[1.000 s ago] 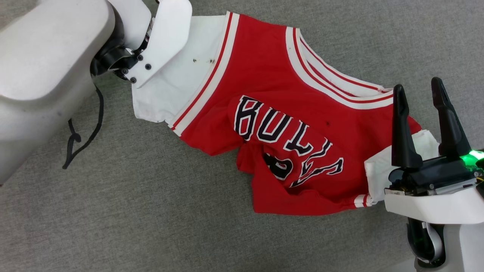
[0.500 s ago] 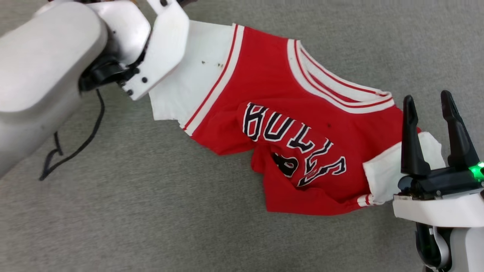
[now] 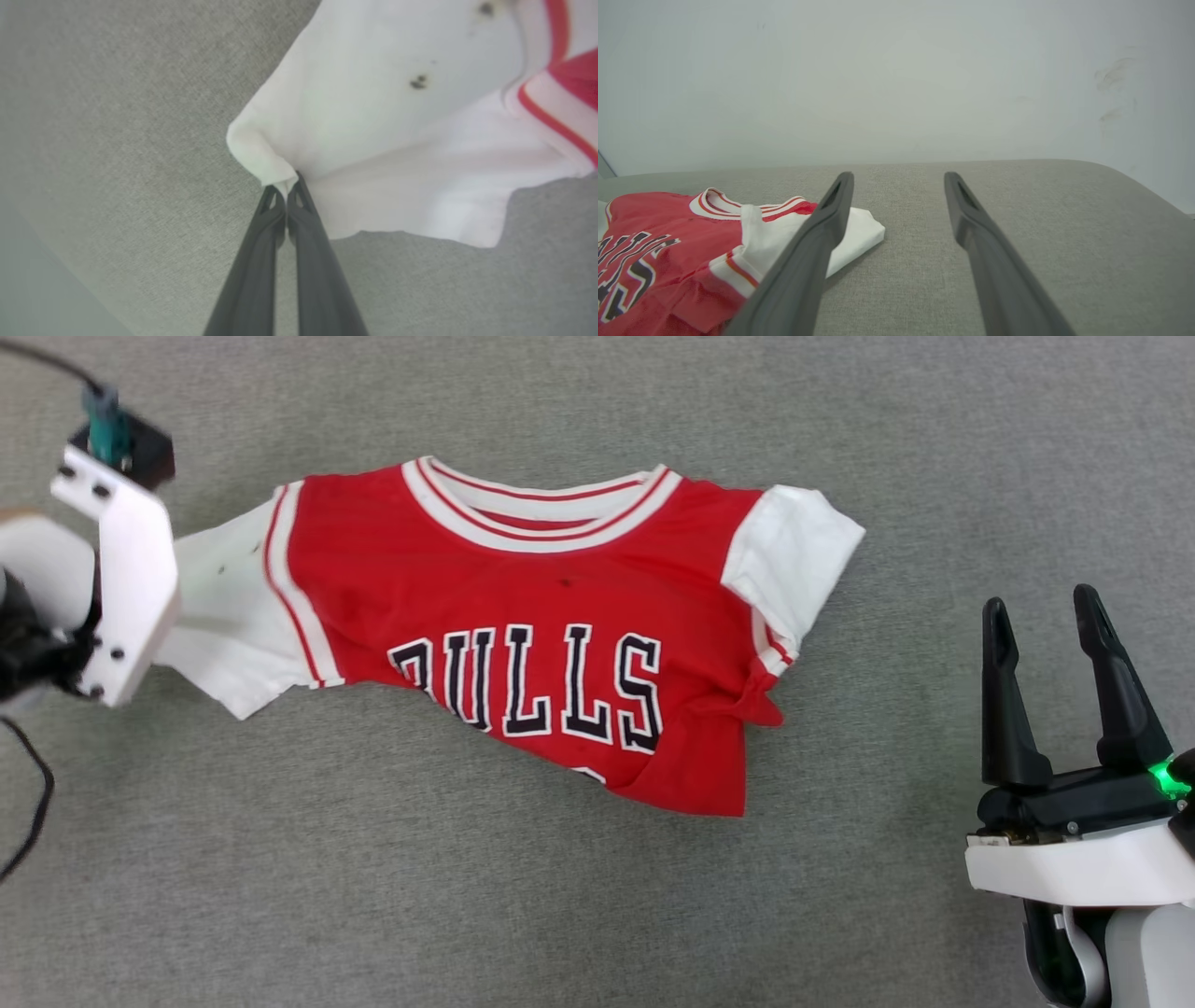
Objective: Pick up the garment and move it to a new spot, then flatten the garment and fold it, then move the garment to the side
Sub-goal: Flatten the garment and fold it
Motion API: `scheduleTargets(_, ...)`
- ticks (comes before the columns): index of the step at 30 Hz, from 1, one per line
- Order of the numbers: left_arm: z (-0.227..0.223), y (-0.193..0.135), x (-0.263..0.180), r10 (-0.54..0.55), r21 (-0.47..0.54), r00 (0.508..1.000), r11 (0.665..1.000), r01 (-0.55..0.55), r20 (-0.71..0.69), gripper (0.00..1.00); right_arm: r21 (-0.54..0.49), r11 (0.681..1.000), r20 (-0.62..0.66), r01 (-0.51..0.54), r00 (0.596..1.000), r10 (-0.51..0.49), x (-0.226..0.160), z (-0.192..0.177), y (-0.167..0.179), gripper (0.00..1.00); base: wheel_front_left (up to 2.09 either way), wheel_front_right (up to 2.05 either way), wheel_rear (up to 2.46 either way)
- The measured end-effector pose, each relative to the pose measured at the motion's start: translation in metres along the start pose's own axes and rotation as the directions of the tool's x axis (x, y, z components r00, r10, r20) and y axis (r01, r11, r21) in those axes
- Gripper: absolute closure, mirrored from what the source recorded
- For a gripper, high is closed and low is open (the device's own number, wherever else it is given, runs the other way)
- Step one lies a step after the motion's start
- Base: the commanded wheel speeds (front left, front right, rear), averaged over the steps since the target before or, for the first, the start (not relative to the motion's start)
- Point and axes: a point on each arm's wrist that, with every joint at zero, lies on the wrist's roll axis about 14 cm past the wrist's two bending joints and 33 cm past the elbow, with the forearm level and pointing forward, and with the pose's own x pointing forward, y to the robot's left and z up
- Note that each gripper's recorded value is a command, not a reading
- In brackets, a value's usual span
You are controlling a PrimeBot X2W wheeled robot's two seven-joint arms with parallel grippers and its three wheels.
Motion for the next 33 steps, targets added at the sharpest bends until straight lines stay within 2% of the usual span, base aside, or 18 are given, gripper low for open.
scheduleTargets(5, -0.008, -0.011, 0.017, -0.031, -0.045, 0.999, 0.999, 0.031, 0.013, 1.0, -0.011, 1.0, -0.015, 0.022, 1.0, -0.022, -0.006, -0.002, -0.008, 0.0, 0.0, 0.0, 0.0)
scheduleTargets(6, -0.006, -0.011, 0.017, -0.028, -0.048, 0.999, 0.998, 0.029, 0.031, 0.6, -0.012, 1.0, -0.015, 0.024, 1.0, -0.024, -0.007, -0.002, -0.008, 0.0, 0.0, 0.0, 0.0)
scheduleTargets(7, -0.002, -0.011, 0.016, -0.022, -0.041, 0.998, 0.999, 0.024, 0.057, 0.0, -0.013, 1.0, -0.016, 0.025, 1.0, -0.025, -0.008, -0.001, -0.009, 0.0, 0.0, 0.0, 0.0)
scheduleTargets(11, 0.023, -0.008, 0.001, 0.01, -0.021, 0.978, 1.0, -0.006, 0.209, 0.0, -0.023, 0.999, -0.006, 0.023, 1.0, -0.023, -0.011, 0.004, -0.009, 0.0, 0.0, 0.0, 0.0)
scheduleTargets(14, 0.053, 0.0, -0.027, 0.067, -0.011, 0.91, 0.998, -0.069, 0.409, 0.0, -0.028, 0.999, 0.016, 0.023, 1.0, -0.023, -0.013, 0.013, -0.01, 0.0, 0.0, 0.0, 0.0)
scheduleTargets(17, 0.085, 0.006, -0.067, 0.135, -0.037, 0.765, 0.989, -0.145, 0.629, 0.0, -0.035, 0.999, 0.032, 0.027, 0.999, -0.026, -0.017, 0.021, -0.012, 0.0, 0.0, 0.0, 0.0)
scheduleTargets(21, 0.098, 0.013, -0.12, 0.266, -0.163, 0.501, 0.957, -0.24, 0.824, 0.0, -0.044, 0.999, 0.066, 0.017, 0.998, -0.015, -0.017, 0.034, -0.011, 0.0, 0.0, 0.0, 0.0)
scheduleTargets(23, 0.09, 0.009, -0.135, 0.317, -0.229, 0.398, 0.94, -0.252, 0.861, 0.0, -0.057, 0.998, 0.083, 0.01, 0.997, -0.006, -0.017, 0.04, -0.012, 0.0, 0.0, 0.0, 0.0)
scheduleTargets(25, 0.078, 0.003, -0.146, 0.368, -0.295, 0.323, 0.921, -0.253, 0.872, 0.0, -0.074, 0.997, 0.099, 0.0, 0.995, 0.007, -0.015, 0.047, -0.013, 0.0, 0.0, 0.0, 0.0)
scheduleTargets(27, 0.064, 0.001, -0.154, 0.428, -0.366, 0.279, 0.897, -0.247, 0.86, 0.0, -0.096, 0.995, 0.108, -0.02, 0.994, 0.03, -0.013, 0.052, -0.011, 0.0, 0.0, 0.0, 0.0)
scheduleTargets(31, 0.034, -0.005, -0.167, 0.538, -0.487, 0.238, 0.839, -0.242, 0.809, 0.0, -0.169, 0.982, 0.118, -0.082, 0.988, 0.102, 0.001, 0.07, -0.008, 0.0, 0.0, 0.0, 0.0)
scheduleTargets(33, 0.024, -0.009, -0.178, 0.583, -0.538, 0.201, 0.809, -0.238, 0.788, 0.0, -0.214, 0.969, 0.104, -0.127, 0.983, 0.151, 0.012, 0.08, -0.003, 0.0, 0.0, 0.0, 0.0)
